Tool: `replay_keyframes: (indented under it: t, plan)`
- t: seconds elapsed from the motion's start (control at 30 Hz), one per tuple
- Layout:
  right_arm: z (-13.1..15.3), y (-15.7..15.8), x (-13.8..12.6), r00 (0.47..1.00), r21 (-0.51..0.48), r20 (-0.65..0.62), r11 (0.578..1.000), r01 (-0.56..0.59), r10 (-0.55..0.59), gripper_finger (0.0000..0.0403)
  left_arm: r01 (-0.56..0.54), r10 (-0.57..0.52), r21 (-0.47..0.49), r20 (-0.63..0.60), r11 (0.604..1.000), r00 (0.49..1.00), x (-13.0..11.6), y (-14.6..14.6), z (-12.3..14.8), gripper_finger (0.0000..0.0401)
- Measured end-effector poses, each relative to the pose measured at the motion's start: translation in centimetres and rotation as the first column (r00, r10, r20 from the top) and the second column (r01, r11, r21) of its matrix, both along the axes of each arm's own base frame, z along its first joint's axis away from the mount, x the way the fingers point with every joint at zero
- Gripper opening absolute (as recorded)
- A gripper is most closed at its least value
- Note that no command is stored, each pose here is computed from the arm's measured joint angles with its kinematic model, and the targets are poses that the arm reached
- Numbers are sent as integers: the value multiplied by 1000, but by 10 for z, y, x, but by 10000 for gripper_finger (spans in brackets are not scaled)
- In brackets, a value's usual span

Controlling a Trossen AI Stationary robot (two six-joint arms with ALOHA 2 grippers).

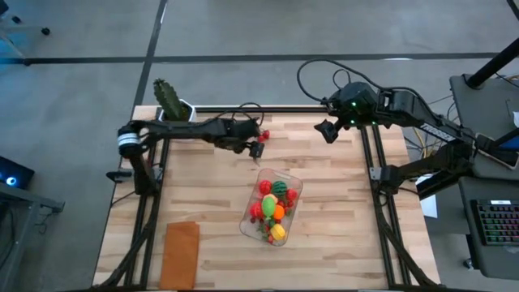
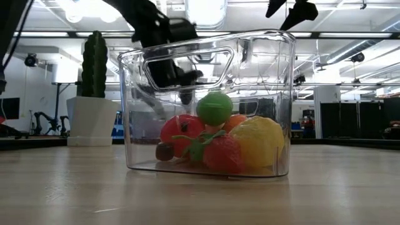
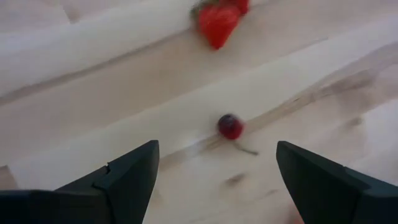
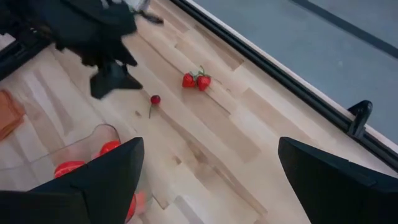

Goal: Pick and placing Produce into tupperware
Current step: Put the red cherry into the transparent bin

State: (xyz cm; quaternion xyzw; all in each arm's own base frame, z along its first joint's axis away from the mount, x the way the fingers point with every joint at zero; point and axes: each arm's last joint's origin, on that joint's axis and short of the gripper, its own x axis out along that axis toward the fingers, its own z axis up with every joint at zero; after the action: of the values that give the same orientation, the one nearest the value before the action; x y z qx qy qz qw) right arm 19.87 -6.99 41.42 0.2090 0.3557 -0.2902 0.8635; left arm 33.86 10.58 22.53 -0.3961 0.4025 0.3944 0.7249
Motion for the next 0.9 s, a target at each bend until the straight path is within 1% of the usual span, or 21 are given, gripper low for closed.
replay_keyframes:
  t: [0.07,0.17,0.23,0.37,0.53,0.83,0.9]
  plan:
    - [0,0,1,1000,-4,2,1000,3,-3,363,6,-6,-10,-24,1000,1000,5,3,-12,308]
    - [1,-1,2,1000,-8,13,1000,3,-3,363,20,-20,0,4,1000,1000,16,7,-24,308]
    - [1,-1,2,1000,-5,22,1000,10,-10,363,29,-28,-9,36,1000,999,22,9,-29,308]
    - [1,-1,3,998,13,40,999,43,-44,363,31,-31,-25,26,999,999,26,11,-39,308]
    - [1,-2,3,997,1,40,998,64,-64,363,32,-32,-40,4,999,999,28,12,-48,308]
    - [0,-4,6,996,-10,40,996,84,-84,363,25,-24,-42,7,999,1000,28,12,-50,307]
    - [0,-4,7,996,-10,41,996,85,-84,363,24,-24,-43,7,999,1000,28,12,-50,302]
